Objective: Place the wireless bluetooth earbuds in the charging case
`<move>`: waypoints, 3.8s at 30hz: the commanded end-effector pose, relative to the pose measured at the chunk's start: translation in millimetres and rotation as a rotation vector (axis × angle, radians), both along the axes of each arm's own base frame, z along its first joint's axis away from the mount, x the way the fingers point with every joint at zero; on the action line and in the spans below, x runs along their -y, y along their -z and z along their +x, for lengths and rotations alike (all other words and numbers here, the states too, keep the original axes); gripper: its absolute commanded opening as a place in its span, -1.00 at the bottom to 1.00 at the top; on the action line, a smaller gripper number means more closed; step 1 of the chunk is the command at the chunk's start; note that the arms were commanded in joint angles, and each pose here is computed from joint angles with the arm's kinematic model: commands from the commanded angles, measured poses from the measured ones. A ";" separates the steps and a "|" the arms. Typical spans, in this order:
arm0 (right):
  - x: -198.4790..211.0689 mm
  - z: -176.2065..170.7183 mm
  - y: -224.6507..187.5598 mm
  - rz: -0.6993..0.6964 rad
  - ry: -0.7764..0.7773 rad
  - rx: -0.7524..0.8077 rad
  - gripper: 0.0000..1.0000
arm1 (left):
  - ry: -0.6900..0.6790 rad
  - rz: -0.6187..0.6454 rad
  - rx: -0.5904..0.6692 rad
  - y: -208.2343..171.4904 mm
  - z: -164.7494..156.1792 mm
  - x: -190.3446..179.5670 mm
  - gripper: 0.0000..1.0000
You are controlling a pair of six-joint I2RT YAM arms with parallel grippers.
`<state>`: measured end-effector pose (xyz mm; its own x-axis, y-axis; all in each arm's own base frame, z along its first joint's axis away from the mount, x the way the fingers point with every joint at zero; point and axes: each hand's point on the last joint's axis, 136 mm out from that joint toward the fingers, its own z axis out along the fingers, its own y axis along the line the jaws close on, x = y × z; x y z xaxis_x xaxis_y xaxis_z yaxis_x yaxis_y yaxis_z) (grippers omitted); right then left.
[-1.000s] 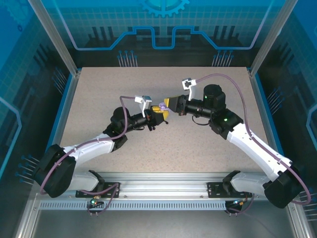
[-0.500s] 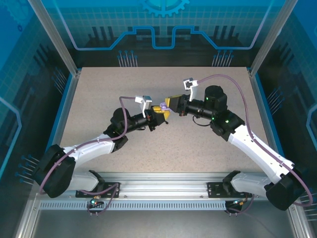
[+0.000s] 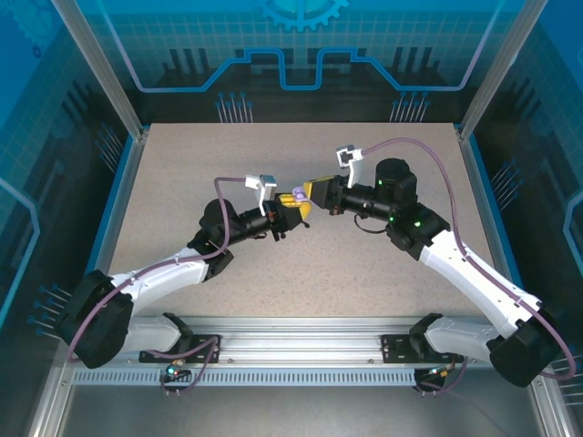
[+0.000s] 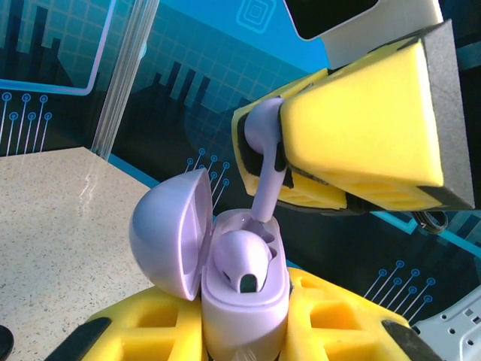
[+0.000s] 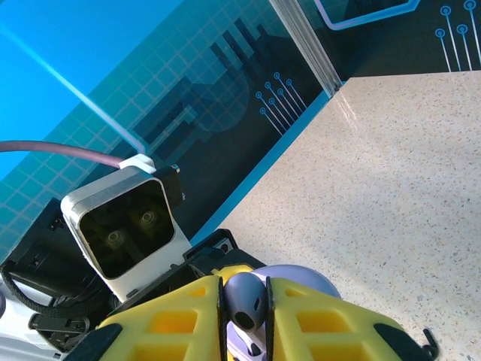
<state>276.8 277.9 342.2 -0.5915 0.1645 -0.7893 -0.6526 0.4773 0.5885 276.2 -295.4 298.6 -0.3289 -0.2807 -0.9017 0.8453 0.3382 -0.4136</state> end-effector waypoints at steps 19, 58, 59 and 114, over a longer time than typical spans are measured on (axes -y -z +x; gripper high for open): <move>-10.2 -5.8 6.6 -0.057 -0.031 0.011 -0.60 | -0.029 -0.075 0.099 -43.9 -5.1 -6.1 -0.84; 14.5 -7.7 5.7 -0.190 0.077 0.060 0.02 | -0.031 0.029 0.118 -27.3 -11.8 -8.6 -0.84; 16.6 -7.3 5.5 -0.197 0.087 0.063 0.02 | -0.030 0.039 0.116 -25.6 -12.4 -8.4 -0.84; 31.1 -5.6 49.1 -0.266 -0.047 -0.024 -0.04 | 0.287 0.140 0.108 -15.8 -46.6 25.9 -0.85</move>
